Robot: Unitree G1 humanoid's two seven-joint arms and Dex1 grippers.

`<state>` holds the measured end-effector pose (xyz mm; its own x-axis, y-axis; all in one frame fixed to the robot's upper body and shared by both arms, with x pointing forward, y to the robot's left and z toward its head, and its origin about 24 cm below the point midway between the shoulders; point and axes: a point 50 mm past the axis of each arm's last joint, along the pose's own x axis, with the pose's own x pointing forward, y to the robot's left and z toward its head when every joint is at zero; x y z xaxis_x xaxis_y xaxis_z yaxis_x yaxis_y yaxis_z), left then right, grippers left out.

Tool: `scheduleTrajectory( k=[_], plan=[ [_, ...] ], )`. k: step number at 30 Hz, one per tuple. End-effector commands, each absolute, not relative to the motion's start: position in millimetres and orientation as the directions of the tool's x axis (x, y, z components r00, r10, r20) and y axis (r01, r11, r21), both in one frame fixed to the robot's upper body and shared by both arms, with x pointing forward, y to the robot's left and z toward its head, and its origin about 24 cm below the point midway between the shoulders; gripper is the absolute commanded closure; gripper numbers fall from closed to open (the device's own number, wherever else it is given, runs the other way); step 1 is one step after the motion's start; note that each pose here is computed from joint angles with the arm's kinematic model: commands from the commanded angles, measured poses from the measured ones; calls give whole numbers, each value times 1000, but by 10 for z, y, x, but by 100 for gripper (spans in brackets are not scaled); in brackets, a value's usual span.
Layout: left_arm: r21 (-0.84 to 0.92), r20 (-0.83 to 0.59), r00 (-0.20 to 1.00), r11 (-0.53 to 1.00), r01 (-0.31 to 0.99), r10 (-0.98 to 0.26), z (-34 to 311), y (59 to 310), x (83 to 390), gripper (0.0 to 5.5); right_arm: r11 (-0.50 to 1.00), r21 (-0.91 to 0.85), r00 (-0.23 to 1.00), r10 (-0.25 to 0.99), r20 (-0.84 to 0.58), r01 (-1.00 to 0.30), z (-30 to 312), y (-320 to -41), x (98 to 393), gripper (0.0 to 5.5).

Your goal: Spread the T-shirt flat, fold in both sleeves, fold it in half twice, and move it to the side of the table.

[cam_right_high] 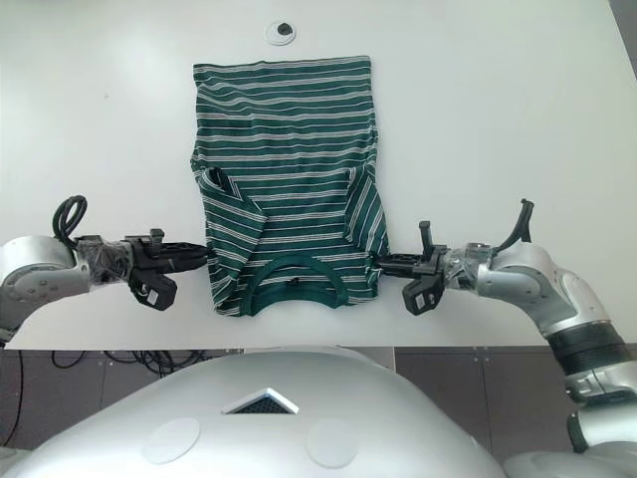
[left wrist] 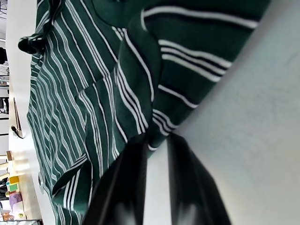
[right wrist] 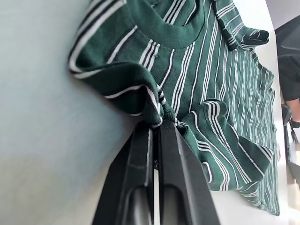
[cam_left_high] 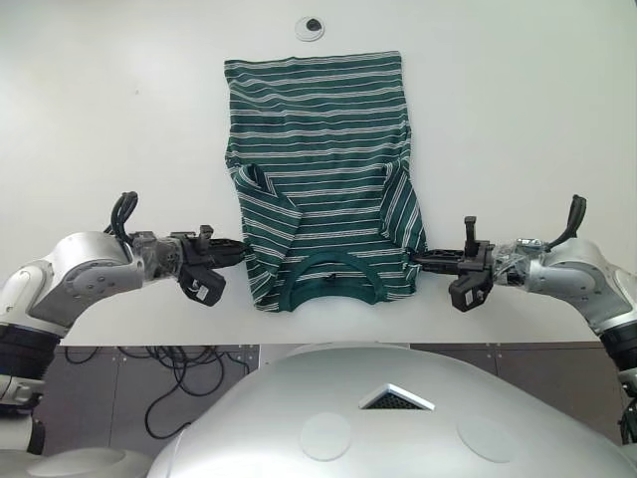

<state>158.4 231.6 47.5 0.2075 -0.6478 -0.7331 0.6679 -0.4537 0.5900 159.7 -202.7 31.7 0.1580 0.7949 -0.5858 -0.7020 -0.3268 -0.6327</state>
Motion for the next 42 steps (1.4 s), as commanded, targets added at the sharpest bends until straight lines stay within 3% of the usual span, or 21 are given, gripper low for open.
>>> scheduleTrajectory(
  k=[1,3,7,13,19,23,28,33,38,42],
  plan=[
    [382,-843,20,-572,726,-538,129,2271,1285,491,-388,-540,97,740,-666,-747,225,-2021,1507,550],
    [391,-835,22,-565,727,-550,139,2203,1305,491,-387,-538,93,743,-663,-749,238,-1969,1479,550],
    [341,-840,-7,-538,771,-543,178,2224,1256,547,-346,-493,77,753,-653,-798,294,-1899,1362,550],
    [180,-840,-63,-384,905,-540,368,2369,1219,547,-238,-323,14,786,-618,-916,707,-1765,1197,550],
    [49,-799,-21,-99,994,-602,576,2572,1302,547,-62,-134,35,781,-624,-989,908,-1923,1373,550],
    [52,-666,154,160,986,-730,823,2553,1677,547,153,-36,151,857,-493,-988,970,-1850,1639,550],
    [35,-533,349,393,919,-770,1016,2602,2093,547,350,55,317,894,-316,-935,1027,-1762,2093,550],
    [7,-418,519,568,823,-746,1092,2484,2550,547,490,168,447,863,-235,-856,921,-1750,2560,550],
    [-10,-439,625,698,716,-646,1028,2377,2966,547,609,221,571,792,-216,-762,843,-1736,2977,550],
    [-26,-439,667,751,660,-602,970,2328,3168,547,651,244,609,759,-232,-719,743,-1675,3138,550]
  ],
)
